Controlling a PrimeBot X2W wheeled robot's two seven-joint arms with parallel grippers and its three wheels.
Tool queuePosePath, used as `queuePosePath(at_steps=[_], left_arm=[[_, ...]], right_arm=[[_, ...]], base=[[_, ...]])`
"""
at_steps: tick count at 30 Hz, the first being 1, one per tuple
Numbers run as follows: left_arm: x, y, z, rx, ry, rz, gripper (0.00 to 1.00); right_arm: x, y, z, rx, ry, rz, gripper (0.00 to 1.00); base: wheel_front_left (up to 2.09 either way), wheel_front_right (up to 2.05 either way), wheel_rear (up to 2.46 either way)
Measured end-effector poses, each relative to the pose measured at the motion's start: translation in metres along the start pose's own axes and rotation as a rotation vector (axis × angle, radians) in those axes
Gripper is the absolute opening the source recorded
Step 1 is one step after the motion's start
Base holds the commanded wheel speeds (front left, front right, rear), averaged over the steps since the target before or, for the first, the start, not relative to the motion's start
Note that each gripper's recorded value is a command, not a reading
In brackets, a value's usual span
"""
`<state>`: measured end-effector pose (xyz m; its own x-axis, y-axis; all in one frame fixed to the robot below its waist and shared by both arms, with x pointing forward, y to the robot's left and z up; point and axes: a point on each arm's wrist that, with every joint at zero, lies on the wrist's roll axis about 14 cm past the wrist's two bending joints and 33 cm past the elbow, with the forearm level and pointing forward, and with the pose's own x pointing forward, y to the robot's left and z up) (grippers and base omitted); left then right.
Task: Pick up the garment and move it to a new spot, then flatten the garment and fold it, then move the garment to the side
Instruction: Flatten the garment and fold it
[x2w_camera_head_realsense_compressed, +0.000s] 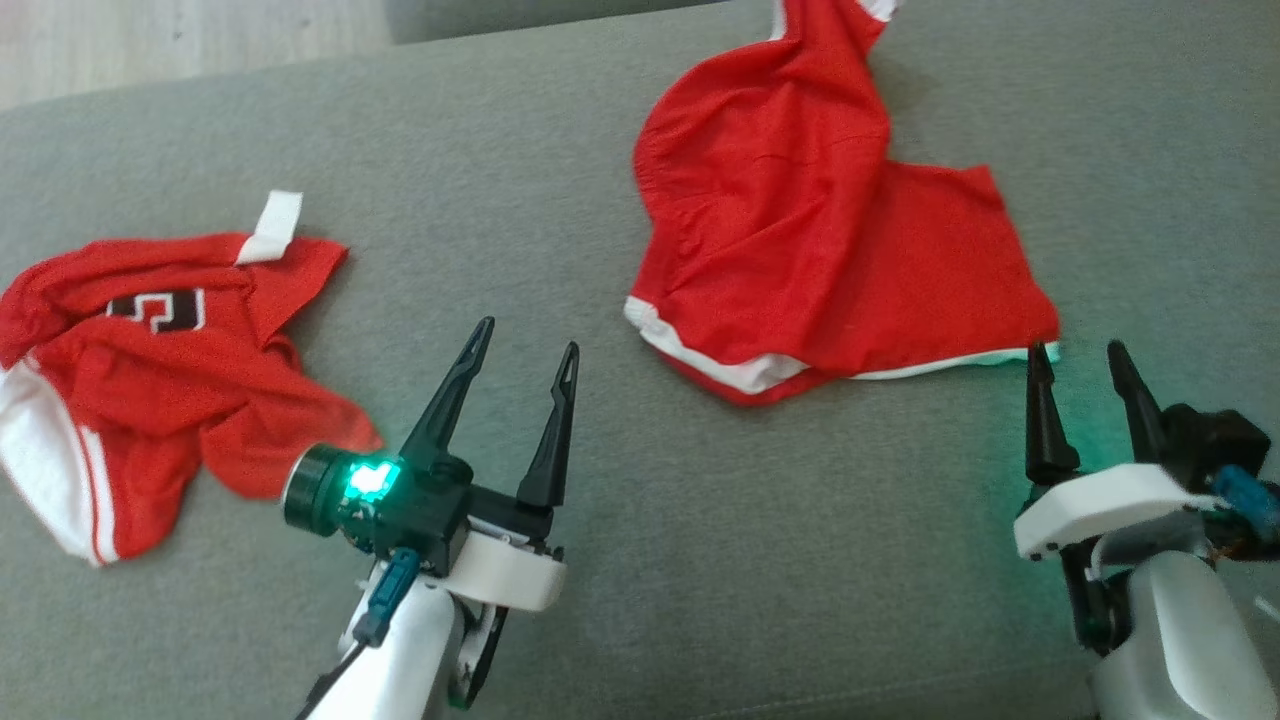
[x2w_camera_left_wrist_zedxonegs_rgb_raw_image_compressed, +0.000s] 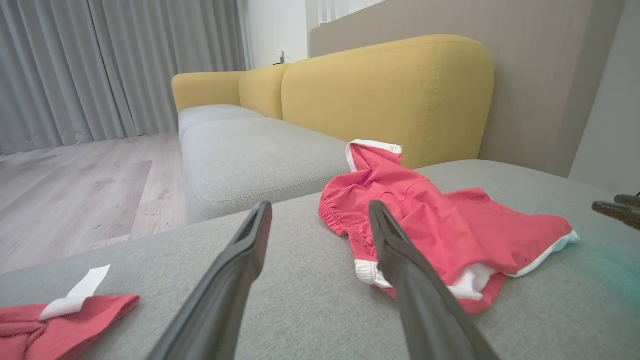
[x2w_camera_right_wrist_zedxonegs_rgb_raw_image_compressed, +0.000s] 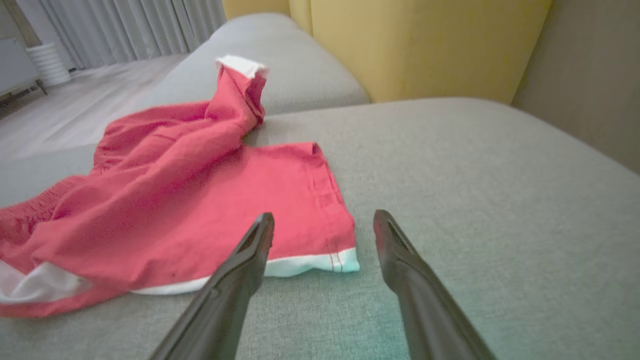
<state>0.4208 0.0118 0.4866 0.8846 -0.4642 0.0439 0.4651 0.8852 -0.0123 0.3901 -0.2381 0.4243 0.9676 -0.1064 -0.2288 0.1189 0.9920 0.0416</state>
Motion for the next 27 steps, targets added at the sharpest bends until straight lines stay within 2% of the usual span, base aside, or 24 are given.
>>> queuePosePath(at_steps=[6, 15, 17, 22, 27], left_arm=[[-0.006, 0.013, -0.010, -0.002, 0.028, 0.035, 1.00], [-0.013, 0.025, -0.018, 0.001, 0.052, 0.068, 1.00], [-0.013, 0.025, -0.018, 0.000, 0.053, 0.069, 1.00], [-0.011, 0.022, -0.017, 0.008, 0.052, 0.058, 1.00], [-0.003, 0.010, -0.015, 0.014, 0.040, 0.010, 1.00]], right_arm=[[0.016, -0.012, -0.039, 0.028, 0.178, -0.051, 1.00], [0.035, -0.007, -0.058, 0.012, 0.260, -0.051, 1.00], [0.038, -0.005, -0.059, 0.004, 0.269, -0.045, 0.00], [0.041, -0.005, -0.052, -0.019, 0.237, -0.044, 0.00], [0.031, -0.033, -0.047, -0.011, 0.218, -0.121, 0.00]], base=[[0.00, 0.00, 0.00], [0.00, 0.00, 0.00], [0.00, 0.00, 0.00], [0.00, 0.00, 0.00], [0.00, 0.00, 0.00]])
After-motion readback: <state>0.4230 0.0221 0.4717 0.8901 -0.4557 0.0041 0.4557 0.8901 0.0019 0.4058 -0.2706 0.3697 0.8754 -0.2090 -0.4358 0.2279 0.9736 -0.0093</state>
